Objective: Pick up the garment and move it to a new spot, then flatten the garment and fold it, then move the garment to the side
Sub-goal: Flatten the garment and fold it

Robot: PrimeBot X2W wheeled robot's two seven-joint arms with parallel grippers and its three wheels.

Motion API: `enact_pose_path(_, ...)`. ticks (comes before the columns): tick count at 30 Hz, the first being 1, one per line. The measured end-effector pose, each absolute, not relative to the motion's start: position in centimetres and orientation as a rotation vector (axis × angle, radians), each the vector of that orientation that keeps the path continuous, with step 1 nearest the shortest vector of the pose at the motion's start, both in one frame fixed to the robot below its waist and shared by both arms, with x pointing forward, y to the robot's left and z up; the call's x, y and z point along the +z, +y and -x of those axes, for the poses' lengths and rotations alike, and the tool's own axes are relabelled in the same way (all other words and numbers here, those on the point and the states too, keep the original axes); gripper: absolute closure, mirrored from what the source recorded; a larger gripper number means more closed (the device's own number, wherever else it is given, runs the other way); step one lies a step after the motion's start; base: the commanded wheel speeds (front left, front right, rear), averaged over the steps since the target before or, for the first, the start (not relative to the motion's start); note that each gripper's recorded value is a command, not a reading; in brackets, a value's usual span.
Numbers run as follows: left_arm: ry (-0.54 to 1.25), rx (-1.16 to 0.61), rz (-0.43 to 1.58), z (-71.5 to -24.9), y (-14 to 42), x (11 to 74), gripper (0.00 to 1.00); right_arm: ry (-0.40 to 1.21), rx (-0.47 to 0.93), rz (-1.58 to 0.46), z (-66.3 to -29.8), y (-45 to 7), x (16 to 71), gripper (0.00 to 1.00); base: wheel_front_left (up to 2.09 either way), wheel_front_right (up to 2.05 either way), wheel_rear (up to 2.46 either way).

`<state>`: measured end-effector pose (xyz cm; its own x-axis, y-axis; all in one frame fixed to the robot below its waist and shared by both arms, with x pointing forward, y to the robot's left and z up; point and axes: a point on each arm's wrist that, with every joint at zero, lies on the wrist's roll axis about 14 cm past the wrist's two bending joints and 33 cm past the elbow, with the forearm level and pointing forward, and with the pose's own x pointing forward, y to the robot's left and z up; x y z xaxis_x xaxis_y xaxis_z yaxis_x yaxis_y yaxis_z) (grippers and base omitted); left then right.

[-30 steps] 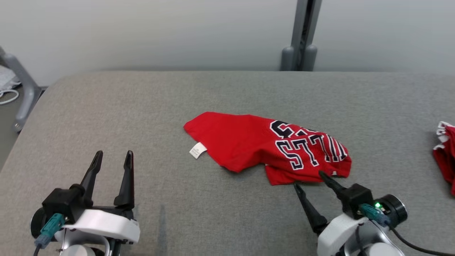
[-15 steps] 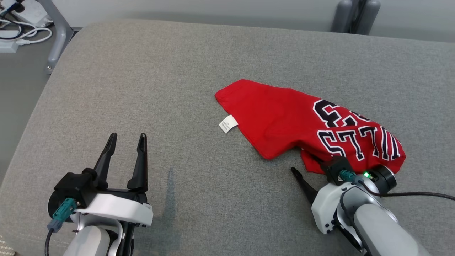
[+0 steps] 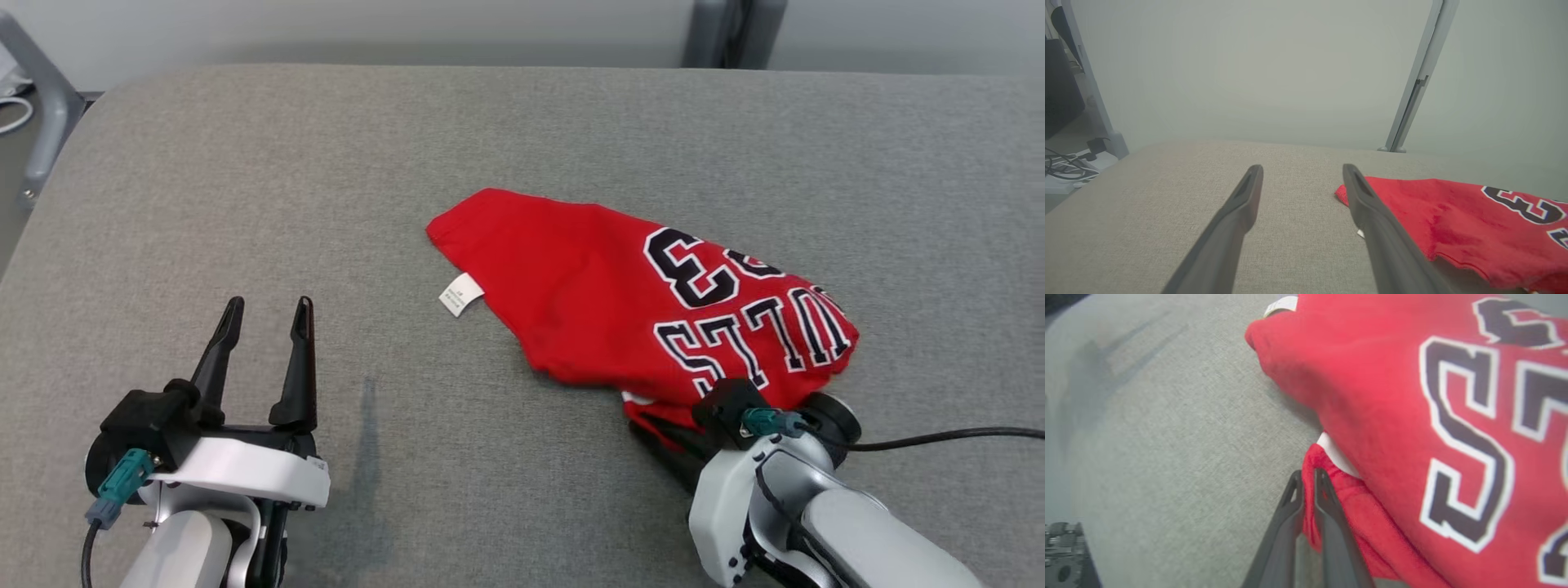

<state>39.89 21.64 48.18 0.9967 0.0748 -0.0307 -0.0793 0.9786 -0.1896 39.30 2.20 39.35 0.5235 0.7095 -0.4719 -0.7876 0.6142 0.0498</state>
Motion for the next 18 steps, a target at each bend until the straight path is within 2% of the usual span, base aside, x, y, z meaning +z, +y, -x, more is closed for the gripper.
enact_pose_path(4, 0.005, 0.048, 0.191, -40.6, 20.8, 48.8, 0.00, 0.541, 0.945, 0.051, -37.1, 1.7, 42.3, 1.00, 0.00, 0.00, 0.00)
enact_pose_path(5, -0.002, 0.034, 0.192, -40.8, 20.4, 49.0, 0.00, 0.551, 0.943, -0.012, -36.9, 0.7, 44.4, 1.00, 0.00, 0.00, 0.00)
enact_pose_path(10, -0.005, 0.013, 0.194, -41.0, 19.6, 49.1, 0.00, 0.566, 0.942, -0.126, -36.1, -0.9, 47.7, 1.00, 0.00, 0.00, 0.00)
enact_pose_path(13, -0.010, 0.004, 0.192, -41.1, 19.4, 49.3, 0.00, 0.503, 0.919, -0.220, -37.0, -2.0, 51.0, 1.00, 0.00, 0.00, 0.00)
enact_pose_path(18, -0.008, -0.001, 0.191, -41.3, 19.3, 49.2, 0.00, 0.327, 0.797, -0.320, -40.6, -5.3, 55.8, 1.00, 0.00, 0.00, 0.00)
